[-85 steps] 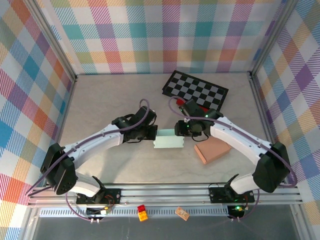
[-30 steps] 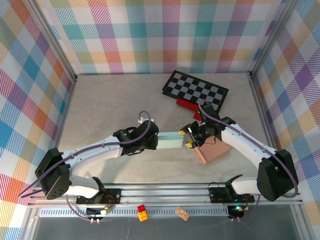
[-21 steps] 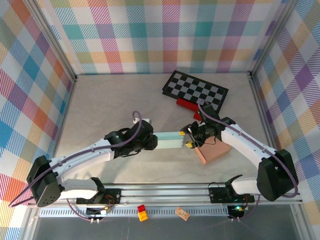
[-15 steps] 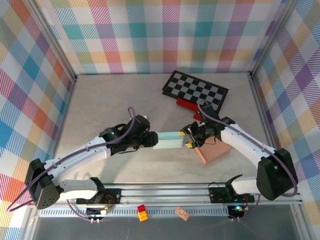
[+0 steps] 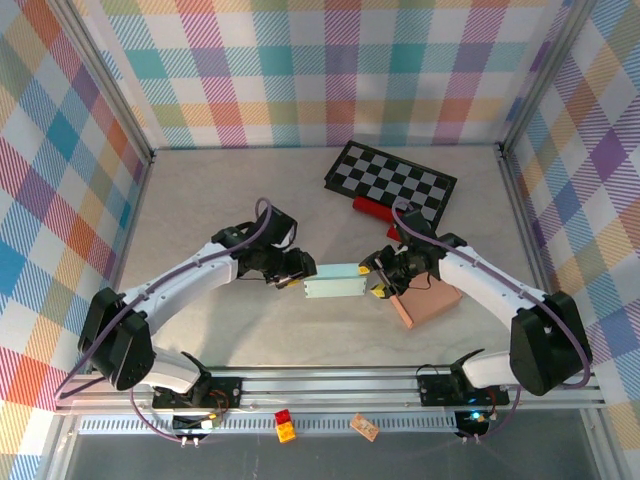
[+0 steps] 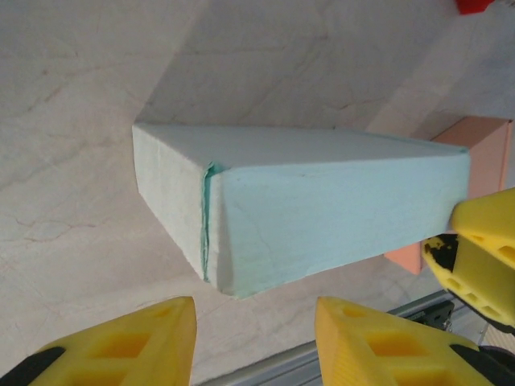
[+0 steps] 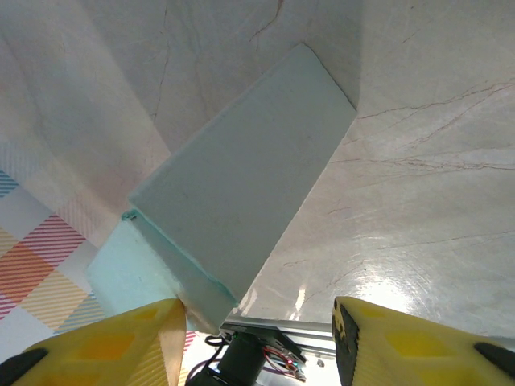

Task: Fold the paper box

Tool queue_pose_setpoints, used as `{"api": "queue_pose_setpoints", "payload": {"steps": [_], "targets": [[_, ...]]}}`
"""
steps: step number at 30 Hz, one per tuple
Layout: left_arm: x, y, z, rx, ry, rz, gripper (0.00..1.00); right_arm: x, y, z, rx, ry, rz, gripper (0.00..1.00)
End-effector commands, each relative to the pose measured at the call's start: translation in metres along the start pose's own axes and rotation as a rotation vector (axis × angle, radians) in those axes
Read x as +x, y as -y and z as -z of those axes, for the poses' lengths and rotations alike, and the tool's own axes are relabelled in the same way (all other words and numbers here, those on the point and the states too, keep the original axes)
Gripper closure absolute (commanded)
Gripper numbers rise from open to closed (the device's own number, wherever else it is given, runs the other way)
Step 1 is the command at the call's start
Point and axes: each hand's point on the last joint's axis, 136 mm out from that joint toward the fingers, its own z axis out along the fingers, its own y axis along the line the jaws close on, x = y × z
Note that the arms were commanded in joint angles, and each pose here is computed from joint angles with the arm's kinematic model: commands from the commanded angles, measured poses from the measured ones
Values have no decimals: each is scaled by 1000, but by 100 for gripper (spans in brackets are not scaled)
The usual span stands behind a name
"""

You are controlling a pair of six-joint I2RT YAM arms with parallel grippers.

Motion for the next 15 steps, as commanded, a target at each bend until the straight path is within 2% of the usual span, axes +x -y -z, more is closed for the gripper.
{"api": "queue_pose_setpoints", "payload": {"steps": [1,6,10,15], "targets": [[-2,-5,1,35,-26,56,60,-4,32,-8,117,10,-47,49],[-13,-4,0,43,-7,63,63,-5,34,-8,122,10,-49,48],[-8,-11,-7,33,-24,74,70,-6,34,-9,123,11,-50,48],[-3,-22,-14,5,-41,69,71,-6,34,-10,128,11,-51,49]]}}
